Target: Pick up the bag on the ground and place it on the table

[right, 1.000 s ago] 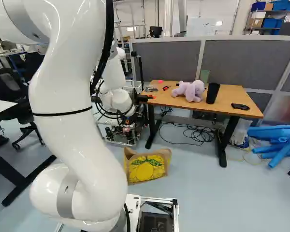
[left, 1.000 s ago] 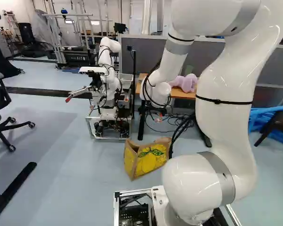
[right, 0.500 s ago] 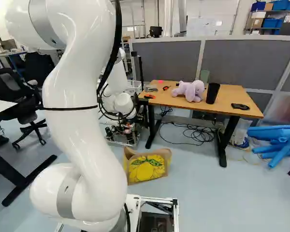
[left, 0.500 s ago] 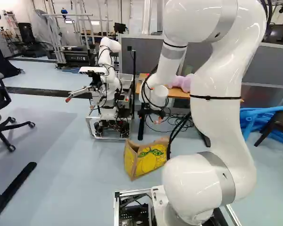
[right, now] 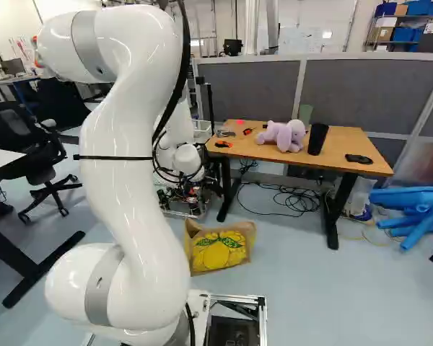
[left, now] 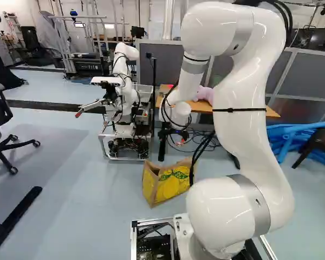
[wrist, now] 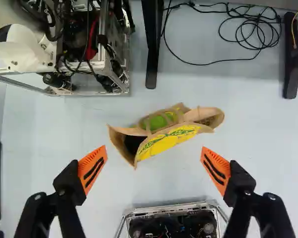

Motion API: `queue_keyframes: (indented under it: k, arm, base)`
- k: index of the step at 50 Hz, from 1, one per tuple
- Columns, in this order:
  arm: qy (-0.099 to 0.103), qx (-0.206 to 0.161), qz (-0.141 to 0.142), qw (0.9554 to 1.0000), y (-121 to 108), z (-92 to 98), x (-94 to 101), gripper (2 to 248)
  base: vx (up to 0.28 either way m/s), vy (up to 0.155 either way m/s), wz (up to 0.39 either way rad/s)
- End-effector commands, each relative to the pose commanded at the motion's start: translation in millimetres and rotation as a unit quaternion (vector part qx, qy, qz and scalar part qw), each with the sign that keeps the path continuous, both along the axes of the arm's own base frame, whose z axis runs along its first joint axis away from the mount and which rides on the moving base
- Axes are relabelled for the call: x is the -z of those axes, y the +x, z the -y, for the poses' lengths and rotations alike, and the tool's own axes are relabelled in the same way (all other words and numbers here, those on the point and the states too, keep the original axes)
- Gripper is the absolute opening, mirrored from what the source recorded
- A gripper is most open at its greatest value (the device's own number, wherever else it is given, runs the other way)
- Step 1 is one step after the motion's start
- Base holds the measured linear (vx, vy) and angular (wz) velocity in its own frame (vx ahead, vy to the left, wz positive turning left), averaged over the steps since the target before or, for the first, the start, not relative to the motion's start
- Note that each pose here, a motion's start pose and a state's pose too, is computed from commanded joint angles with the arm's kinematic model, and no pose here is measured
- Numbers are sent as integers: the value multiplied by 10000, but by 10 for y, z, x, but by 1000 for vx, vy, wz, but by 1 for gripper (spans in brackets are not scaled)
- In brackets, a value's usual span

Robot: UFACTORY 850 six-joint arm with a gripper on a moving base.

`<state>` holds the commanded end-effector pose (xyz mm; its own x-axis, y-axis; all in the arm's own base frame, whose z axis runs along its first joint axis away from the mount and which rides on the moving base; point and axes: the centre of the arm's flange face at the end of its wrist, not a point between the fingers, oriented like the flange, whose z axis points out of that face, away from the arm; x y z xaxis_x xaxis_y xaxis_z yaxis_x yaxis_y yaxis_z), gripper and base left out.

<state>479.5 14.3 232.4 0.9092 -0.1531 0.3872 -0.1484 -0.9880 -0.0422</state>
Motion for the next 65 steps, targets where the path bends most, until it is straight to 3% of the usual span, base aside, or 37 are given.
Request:
queue_keyframes:
  k: [46,65]
  arm:
    - [-7,28,-320,9995,333,7,651,247]
    - [275,809,-446,9953,392,5,923,247]
  base:
    - [0,0,0]
    - [0,0,0]
